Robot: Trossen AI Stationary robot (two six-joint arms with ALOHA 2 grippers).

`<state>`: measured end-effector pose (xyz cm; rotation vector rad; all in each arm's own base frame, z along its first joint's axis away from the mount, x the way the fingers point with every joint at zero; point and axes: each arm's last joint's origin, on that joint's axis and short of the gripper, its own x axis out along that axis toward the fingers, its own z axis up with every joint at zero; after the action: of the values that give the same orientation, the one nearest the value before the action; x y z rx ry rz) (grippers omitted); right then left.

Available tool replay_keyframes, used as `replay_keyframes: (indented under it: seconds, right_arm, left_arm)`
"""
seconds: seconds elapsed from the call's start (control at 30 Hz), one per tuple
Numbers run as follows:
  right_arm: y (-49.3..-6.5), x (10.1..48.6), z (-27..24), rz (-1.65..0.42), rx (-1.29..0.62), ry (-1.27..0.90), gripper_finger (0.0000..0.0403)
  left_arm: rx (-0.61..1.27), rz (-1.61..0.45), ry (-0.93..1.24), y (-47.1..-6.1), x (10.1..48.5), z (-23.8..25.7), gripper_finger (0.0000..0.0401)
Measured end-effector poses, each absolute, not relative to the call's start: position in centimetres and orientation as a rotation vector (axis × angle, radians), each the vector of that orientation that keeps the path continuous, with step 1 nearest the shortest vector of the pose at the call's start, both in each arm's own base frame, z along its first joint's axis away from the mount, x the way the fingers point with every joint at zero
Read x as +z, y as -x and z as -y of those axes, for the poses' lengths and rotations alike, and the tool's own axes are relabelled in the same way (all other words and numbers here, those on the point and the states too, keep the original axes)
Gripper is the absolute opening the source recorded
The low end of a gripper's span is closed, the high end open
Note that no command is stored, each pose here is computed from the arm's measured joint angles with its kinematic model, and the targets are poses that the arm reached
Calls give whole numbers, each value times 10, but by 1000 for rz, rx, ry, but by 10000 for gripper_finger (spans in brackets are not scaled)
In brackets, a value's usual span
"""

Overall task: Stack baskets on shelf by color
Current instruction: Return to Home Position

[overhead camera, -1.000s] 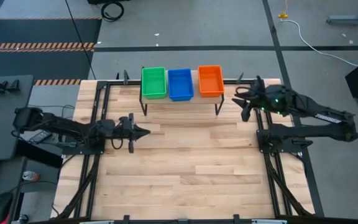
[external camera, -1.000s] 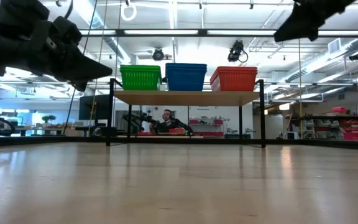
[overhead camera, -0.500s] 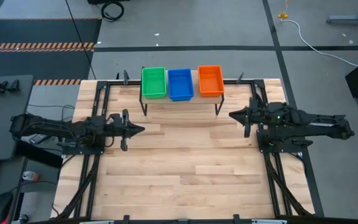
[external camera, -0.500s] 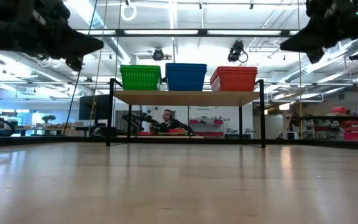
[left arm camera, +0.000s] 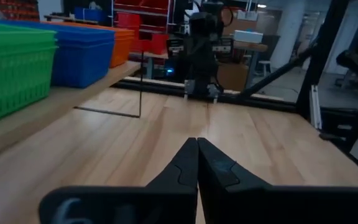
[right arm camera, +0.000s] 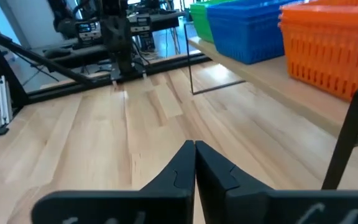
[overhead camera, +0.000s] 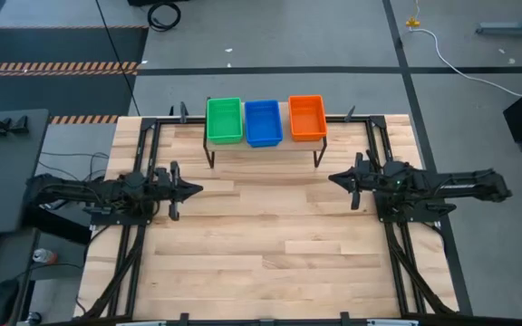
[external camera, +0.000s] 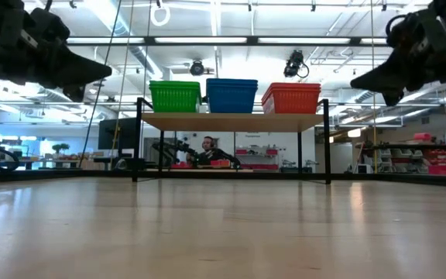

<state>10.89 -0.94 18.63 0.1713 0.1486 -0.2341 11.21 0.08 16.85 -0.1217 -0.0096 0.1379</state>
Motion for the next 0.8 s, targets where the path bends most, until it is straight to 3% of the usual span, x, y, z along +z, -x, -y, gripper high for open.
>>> replay_keyframes:
  seconds: [0.43, 0.8]
  right_arm:
    - [-109, 159, 6, -74, -126, -174, 5]
    - [-109, 166, -1, -15, 66, 14, 10]
  left_arm:
    - [138, 16, 107, -110, 169, 0, 4]
    - [143, -3, 33, -110, 168, -1, 5]
